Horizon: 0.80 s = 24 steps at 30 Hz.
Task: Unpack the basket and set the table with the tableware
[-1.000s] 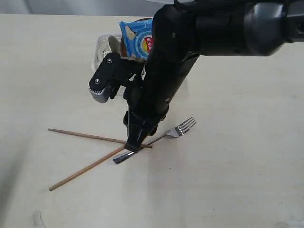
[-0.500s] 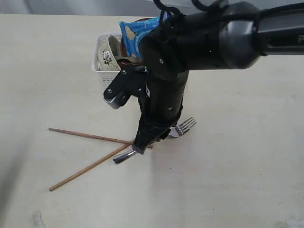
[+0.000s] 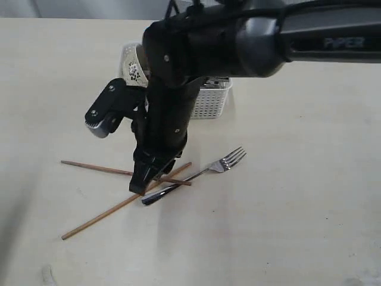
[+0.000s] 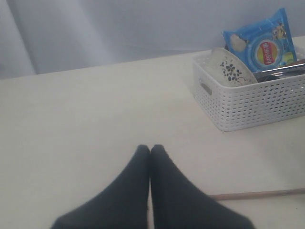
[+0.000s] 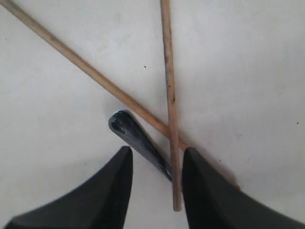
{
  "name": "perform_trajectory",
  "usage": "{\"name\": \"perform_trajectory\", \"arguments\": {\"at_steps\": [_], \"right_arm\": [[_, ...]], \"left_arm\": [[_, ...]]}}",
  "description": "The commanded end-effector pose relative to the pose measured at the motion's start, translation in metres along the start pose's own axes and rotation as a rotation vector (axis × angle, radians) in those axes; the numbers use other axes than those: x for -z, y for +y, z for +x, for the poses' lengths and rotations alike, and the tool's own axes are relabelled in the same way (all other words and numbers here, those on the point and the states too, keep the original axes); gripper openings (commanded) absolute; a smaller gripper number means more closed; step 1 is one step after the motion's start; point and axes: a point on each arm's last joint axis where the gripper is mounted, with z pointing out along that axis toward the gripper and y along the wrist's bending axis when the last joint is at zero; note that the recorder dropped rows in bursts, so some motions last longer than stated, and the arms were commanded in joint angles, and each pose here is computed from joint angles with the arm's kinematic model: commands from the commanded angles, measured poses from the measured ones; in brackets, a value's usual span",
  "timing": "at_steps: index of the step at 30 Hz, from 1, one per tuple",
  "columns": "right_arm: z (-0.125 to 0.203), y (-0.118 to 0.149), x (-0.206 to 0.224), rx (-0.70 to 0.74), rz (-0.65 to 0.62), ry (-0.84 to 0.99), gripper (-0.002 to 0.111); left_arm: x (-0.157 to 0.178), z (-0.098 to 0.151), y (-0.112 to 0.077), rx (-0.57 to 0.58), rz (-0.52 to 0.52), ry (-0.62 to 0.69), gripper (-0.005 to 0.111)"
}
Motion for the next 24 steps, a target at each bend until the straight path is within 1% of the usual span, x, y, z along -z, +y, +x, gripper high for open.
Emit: {"name": "perform_trajectory", "arguments": {"at_steps": [1, 3, 6, 8, 12, 17, 21, 24], "right_arm": [[-0.008, 0.003, -0.015, 0.115, 0.001, 0.099, 0.034], [-0.009, 0.006, -0.020, 0.148, -0.007, 0.119, 0.034], [-0.011, 0.008, -0.028, 0.161, 0.011, 0.124, 0.034], [-0.011, 0.004, -0.034, 0.153, 0.036, 0.131, 0.034], [-0.010, 0.003, -0.042, 0.159, 0.038, 0.156, 0.034], [-0.012, -0.003, -0.045, 0.156, 0.105, 0.135, 0.034], [-0.009, -0.004, -0.052, 0.194, 0.090, 0.178, 0.034], [-0.007, -0.004, -0.060, 0.197, 0.081, 0.202, 0.034]], "left_arm": [[0.000, 0.000, 0.000, 0.000, 0.007, -0.009, 0.000], [0.000, 0.000, 0.000, 0.000, 0.007, -0.009, 0.000], [0.000, 0.000, 0.000, 0.000, 0.007, -0.009, 0.000], [0.000, 0.000, 0.000, 0.000, 0.007, -0.009, 0.000], [0.000, 0.000, 0.000, 0.000, 0.007, -0.009, 0.000], [0.000, 0.000, 0.000, 0.000, 0.007, -0.009, 0.000], [0.000, 0.000, 0.000, 0.000, 0.007, -0.009, 0.000], [0.000, 0.000, 0.000, 0.000, 0.007, -0.009, 0.000]]}}
